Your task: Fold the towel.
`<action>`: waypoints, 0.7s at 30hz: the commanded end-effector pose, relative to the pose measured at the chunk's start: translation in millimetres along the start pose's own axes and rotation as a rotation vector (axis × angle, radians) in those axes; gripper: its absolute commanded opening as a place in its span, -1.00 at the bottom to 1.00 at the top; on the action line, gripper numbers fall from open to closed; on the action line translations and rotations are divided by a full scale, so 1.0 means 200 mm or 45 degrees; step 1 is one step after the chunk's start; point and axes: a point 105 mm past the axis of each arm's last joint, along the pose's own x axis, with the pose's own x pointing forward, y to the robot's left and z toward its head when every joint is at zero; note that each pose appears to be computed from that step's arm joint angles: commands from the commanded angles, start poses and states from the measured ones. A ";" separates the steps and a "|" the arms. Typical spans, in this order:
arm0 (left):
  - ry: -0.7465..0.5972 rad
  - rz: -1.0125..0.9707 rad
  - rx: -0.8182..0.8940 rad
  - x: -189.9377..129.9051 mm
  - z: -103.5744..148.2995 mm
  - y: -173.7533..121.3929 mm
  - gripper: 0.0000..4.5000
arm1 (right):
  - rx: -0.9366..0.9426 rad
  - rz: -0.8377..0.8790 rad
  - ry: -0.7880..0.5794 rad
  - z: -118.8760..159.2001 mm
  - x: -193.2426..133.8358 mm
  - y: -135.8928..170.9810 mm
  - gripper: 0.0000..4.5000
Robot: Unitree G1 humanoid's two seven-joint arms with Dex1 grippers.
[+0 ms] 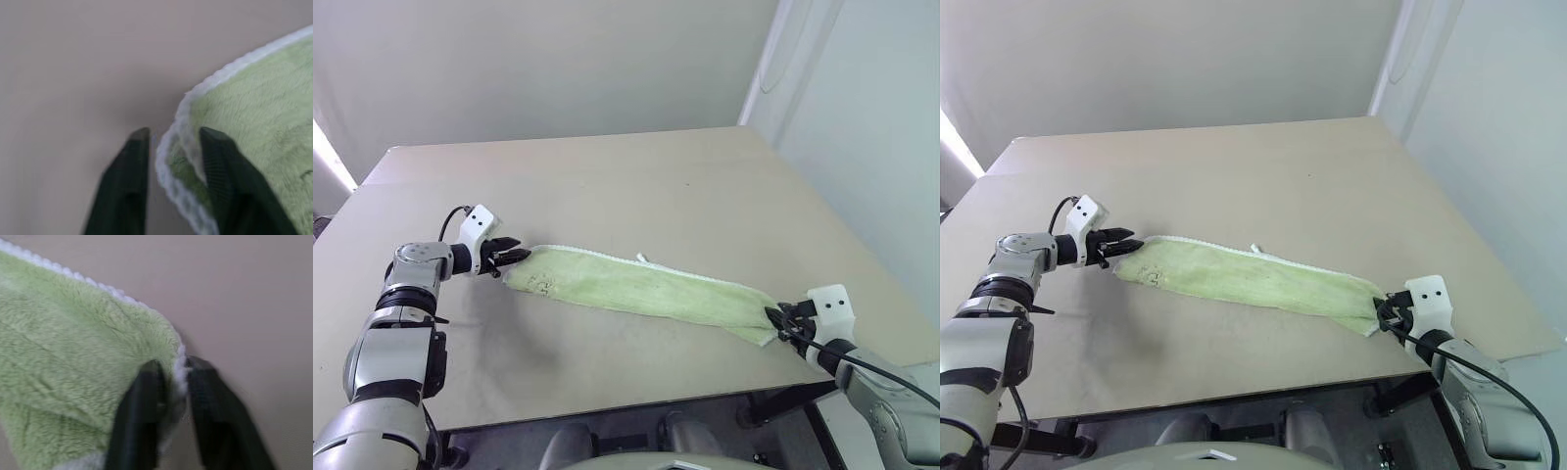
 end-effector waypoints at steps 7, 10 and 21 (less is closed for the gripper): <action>-0.086 0.134 0.037 -0.03 0.08 0.08 1.00 | -0.005 0.008 -0.187 0.22 0.02 -0.02 0.99; -0.150 0.170 -0.027 -0.05 0.13 0.11 1.00 | 0.118 0.011 -0.210 0.26 -0.02 -0.06 0.99; -0.249 -0.292 -0.070 -0.01 0.32 -0.08 1.00 | 1.049 0.503 -0.132 0.22 -0.34 0.19 0.99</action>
